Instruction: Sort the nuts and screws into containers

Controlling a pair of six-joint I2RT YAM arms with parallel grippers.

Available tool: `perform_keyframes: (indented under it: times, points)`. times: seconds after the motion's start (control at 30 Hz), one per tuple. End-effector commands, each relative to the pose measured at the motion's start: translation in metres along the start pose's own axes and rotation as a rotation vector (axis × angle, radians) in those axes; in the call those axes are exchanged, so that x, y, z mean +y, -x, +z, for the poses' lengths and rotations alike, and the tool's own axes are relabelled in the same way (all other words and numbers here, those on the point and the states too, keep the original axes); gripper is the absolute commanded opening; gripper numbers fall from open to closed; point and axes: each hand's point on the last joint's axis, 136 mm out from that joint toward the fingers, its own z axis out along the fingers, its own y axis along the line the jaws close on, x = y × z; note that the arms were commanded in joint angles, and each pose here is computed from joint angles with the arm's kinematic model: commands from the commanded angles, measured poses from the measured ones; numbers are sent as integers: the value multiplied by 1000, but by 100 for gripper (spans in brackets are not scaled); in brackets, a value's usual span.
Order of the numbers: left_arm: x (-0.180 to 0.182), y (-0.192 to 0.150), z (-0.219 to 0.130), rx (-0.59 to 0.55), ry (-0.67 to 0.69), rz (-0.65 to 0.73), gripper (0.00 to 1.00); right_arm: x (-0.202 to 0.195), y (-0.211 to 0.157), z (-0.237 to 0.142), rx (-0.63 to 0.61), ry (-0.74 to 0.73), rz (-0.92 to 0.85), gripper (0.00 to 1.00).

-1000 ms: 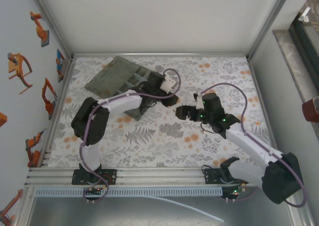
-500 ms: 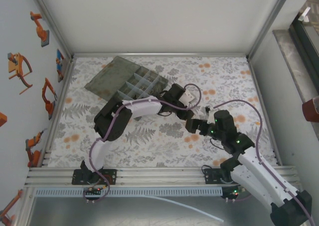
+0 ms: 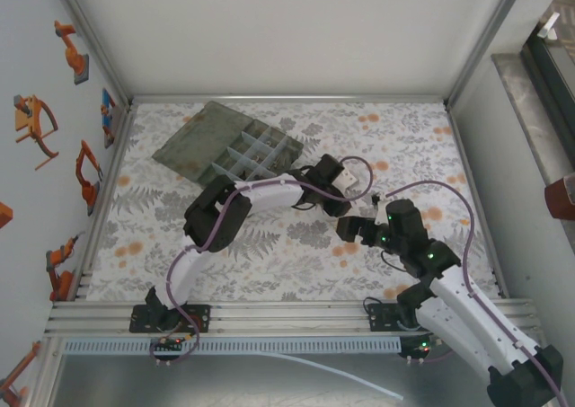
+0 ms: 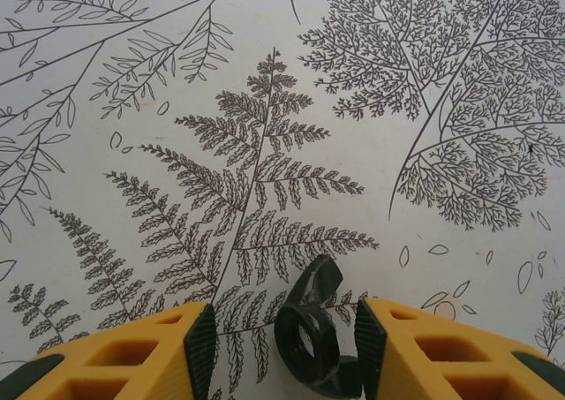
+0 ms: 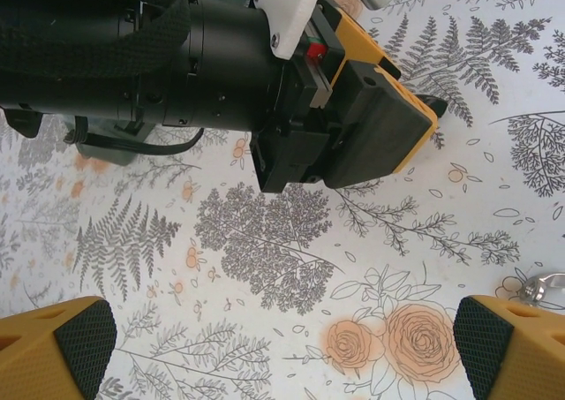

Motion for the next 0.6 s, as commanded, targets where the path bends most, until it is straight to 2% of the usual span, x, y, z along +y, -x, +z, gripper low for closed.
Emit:
perform_keyframes:
  times: [0.0, 0.2, 0.37, 0.47, 0.57]
  points:
    - [5, -21, 11, 78, 22, 24, 41, 3, 14, -7, -40, -13, -27, 100]
    - [7, -24, 15, 83, 38, 58, 27, 6, 18, -6, -32, -12, -39, 100]
    - [5, -21, 5, 57, 45, 81, 18, 3, 17, -5, -33, -26, -36, 100]
    - [5, -4, -15, -29, 14, 37, 16, 0, 17, -3, -33, -36, -37, 100]
    - [10, 28, -52, -184, -70, -58, 15, -2, 23, 1, -45, -55, -46, 100]
